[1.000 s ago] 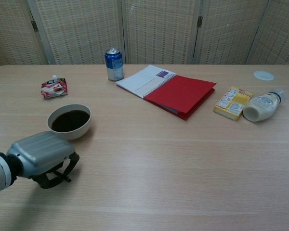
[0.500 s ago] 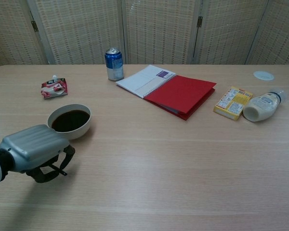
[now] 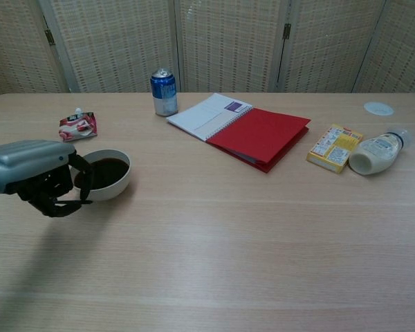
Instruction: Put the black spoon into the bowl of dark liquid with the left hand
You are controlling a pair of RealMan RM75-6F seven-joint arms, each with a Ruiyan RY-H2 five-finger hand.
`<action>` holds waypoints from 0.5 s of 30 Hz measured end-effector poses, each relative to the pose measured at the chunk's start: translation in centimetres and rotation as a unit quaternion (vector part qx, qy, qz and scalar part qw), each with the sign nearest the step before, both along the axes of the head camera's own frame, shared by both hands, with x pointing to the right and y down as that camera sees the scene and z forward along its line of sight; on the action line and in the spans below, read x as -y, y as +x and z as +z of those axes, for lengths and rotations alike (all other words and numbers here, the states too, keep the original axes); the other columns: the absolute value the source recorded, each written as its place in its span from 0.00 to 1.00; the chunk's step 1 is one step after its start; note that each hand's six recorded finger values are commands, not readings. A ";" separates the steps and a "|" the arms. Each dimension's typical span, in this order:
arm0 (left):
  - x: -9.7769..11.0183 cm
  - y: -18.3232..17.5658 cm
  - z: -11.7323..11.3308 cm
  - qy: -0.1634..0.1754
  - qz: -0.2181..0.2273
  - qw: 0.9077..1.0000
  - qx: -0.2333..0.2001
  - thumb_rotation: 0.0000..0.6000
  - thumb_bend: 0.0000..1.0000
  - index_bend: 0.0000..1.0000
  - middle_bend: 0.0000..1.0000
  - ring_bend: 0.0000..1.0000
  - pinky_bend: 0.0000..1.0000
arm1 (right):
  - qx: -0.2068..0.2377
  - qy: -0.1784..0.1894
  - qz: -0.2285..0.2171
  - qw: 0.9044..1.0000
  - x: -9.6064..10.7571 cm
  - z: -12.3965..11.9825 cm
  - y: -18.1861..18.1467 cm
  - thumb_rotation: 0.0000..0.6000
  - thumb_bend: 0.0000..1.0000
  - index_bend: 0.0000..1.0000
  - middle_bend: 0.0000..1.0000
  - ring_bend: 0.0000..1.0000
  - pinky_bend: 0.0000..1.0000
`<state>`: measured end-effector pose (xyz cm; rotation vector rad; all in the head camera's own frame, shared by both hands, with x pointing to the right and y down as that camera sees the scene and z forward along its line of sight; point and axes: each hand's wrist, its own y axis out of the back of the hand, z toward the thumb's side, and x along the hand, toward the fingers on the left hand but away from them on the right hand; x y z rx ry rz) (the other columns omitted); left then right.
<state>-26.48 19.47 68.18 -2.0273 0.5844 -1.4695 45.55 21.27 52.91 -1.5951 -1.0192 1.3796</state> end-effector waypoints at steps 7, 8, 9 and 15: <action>2.7 0.9 -2.0 -0.013 -0.060 0.994 -0.085 1.00 0.49 0.65 0.96 0.88 1.00 | 0.001 0.002 0.000 1.000 0.0 -0.1 0.0 1.00 0.26 0.30 0.27 0.35 0.35; 3.1 1.1 -2.3 -0.012 -0.064 0.993 -0.095 1.00 0.49 0.65 0.96 0.88 1.00 | 0.001 0.002 0.001 1.000 0.0 -0.2 0.1 1.00 0.26 0.30 0.27 0.35 0.35; 3.6 1.4 -2.5 -0.010 -0.069 0.992 -0.106 1.00 0.49 0.65 0.96 0.88 1.00 | 0.001 0.002 0.002 1.000 0.0 -0.2 0.2 1.00 0.26 0.30 0.27 0.35 0.35; 4.6 3.8 -2.2 -0.019 -0.079 0.986 -0.147 1.00 0.49 0.66 0.96 0.88 1.00 | 0.000 0.002 0.005 1.000 -0.2 -0.2 0.4 1.00 0.26 0.30 0.27 0.35 0.35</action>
